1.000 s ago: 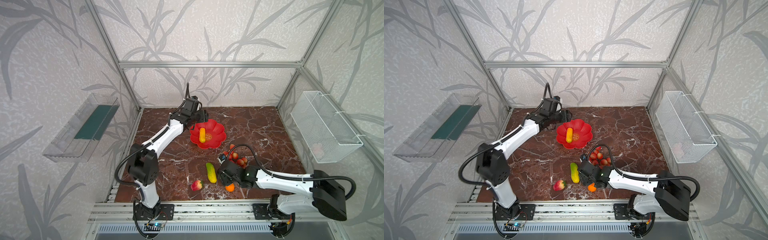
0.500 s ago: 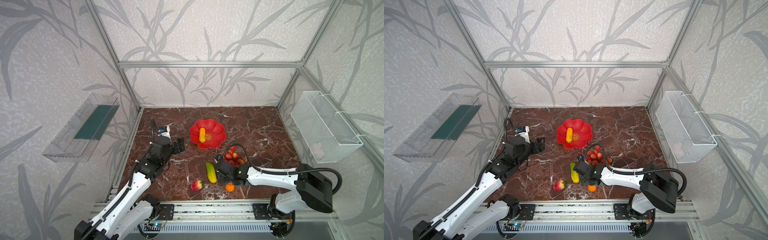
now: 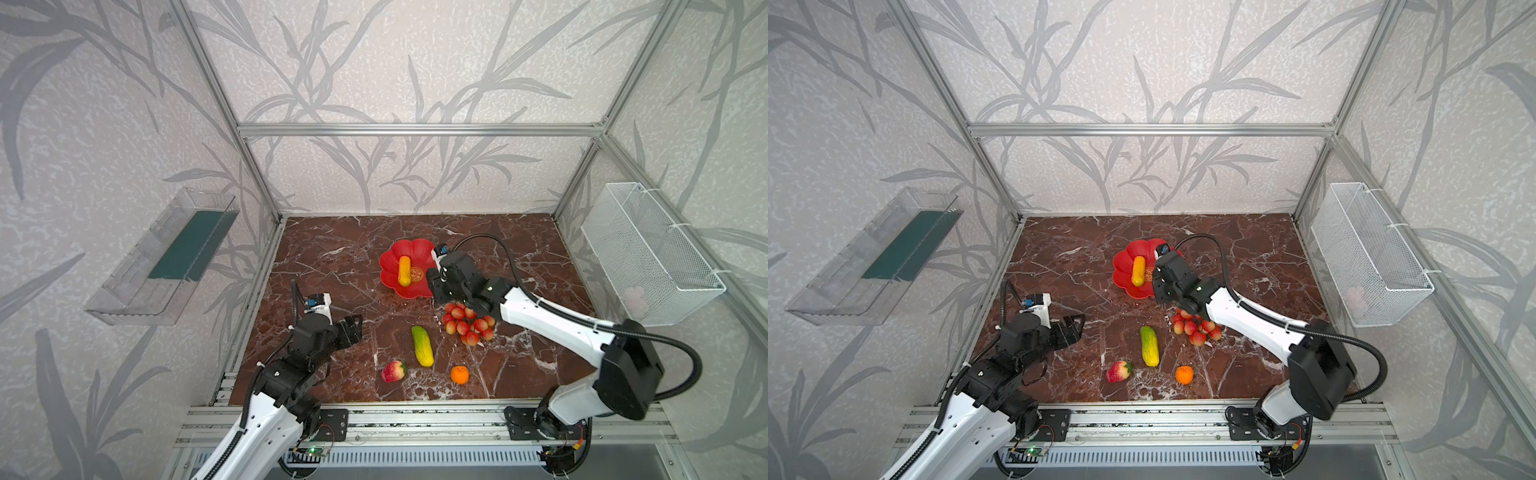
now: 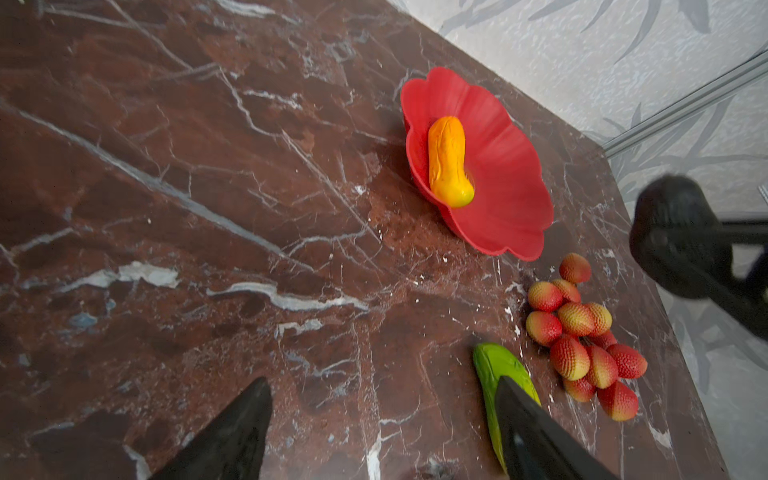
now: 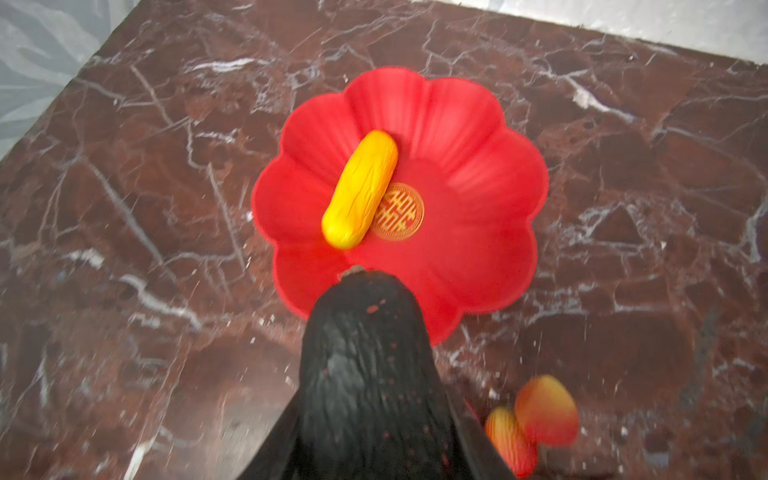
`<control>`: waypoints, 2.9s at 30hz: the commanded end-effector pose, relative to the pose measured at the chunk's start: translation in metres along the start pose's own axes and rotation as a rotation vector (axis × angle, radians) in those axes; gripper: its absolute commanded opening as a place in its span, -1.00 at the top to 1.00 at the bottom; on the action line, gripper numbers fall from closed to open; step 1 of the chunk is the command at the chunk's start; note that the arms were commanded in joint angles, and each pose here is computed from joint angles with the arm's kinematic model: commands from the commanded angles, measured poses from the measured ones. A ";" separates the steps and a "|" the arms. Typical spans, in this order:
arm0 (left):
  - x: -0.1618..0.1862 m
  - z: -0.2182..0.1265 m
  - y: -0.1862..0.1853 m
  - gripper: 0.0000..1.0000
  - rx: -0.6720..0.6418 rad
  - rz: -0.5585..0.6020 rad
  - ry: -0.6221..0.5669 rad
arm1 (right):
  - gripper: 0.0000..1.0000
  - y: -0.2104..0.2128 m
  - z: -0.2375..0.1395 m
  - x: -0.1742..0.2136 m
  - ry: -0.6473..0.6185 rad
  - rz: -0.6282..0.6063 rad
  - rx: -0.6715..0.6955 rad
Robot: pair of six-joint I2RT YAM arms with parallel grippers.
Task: Place and organize the fake fruits in the fruit bowl
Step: 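Place avocado in red bowl with right gripper while left reaches for peach, then grasp the pink peach with the left gripper and place it in the bowl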
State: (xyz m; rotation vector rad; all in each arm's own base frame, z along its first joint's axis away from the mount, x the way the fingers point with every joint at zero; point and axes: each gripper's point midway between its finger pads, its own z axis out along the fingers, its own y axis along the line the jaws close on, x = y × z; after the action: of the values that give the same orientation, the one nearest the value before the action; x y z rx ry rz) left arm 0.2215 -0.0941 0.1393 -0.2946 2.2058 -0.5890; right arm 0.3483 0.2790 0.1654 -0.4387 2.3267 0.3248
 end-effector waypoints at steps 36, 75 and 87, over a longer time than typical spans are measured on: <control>0.113 0.015 -0.059 -0.51 0.222 0.468 0.285 | -0.98 -0.033 -0.033 -0.027 -0.184 0.100 -0.195; 0.022 0.086 -0.161 0.04 0.288 0.680 0.193 | -0.99 -0.078 -0.108 0.098 -0.090 0.232 -0.041; -0.003 0.202 -0.176 0.18 0.102 0.853 0.328 | -0.95 -0.085 -0.128 0.140 -0.040 0.251 -0.034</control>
State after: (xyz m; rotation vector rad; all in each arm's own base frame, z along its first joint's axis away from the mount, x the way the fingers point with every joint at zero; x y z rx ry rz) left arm 0.3736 -0.3164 0.1237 0.7370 2.2977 -0.3836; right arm 0.2191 0.1327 0.1575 -0.1696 2.3026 0.4975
